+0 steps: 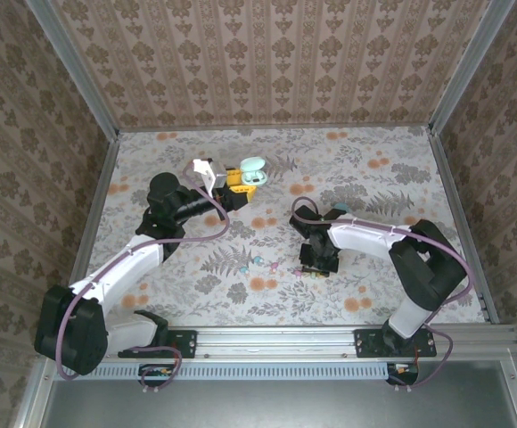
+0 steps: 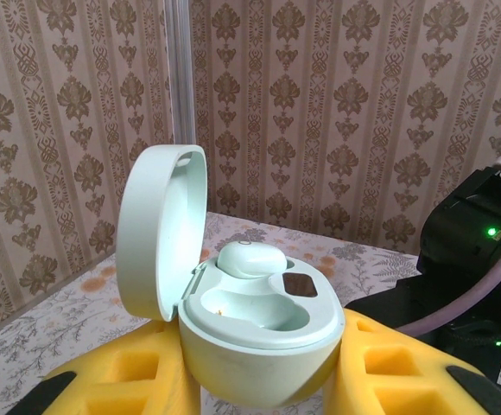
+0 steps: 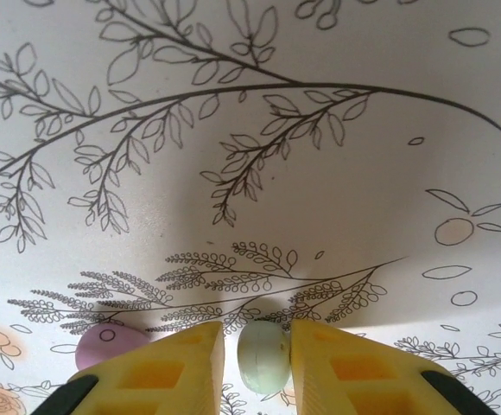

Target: Insert the wireless bluetooth earbuds into the charging case

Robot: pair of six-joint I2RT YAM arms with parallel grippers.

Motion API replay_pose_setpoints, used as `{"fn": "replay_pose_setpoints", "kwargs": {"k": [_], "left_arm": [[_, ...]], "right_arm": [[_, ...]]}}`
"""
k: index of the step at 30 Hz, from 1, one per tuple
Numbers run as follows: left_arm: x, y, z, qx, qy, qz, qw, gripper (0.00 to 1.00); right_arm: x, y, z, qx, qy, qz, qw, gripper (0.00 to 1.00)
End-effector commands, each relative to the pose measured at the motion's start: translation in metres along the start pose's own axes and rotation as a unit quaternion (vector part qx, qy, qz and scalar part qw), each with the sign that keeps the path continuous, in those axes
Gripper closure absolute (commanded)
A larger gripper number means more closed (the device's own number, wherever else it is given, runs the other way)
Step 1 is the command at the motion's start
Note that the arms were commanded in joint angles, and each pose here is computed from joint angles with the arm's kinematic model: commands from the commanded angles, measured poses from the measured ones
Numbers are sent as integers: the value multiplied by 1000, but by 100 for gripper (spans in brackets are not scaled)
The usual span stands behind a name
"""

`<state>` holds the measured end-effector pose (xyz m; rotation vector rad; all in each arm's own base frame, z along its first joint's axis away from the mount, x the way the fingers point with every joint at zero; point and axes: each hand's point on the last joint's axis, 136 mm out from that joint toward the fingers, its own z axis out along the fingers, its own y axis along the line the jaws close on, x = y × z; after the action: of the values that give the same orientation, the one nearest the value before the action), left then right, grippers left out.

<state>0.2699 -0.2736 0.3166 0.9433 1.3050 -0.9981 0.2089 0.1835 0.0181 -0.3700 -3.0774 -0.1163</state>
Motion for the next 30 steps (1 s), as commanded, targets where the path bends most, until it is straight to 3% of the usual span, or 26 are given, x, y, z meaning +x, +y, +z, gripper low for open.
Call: {"fn": "replay_pose_setpoints", "kwargs": {"k": [1, 23, 30], "left_arm": [[-7, -1, -4, -2, -7, 13, 1000, 70], [-7, -1, -6, -6, -6, 13, 1000, 70], [-7, -1, -5, -6, -6, 12, 1000, 70]], "right_arm": [[2, -10, -3, 39, 7, -26, 999, 71], [5, -7, 2, 59, 23, -65, 996, 74], [3, -6, -2, 57, 15, -69, 996, 80]]}}
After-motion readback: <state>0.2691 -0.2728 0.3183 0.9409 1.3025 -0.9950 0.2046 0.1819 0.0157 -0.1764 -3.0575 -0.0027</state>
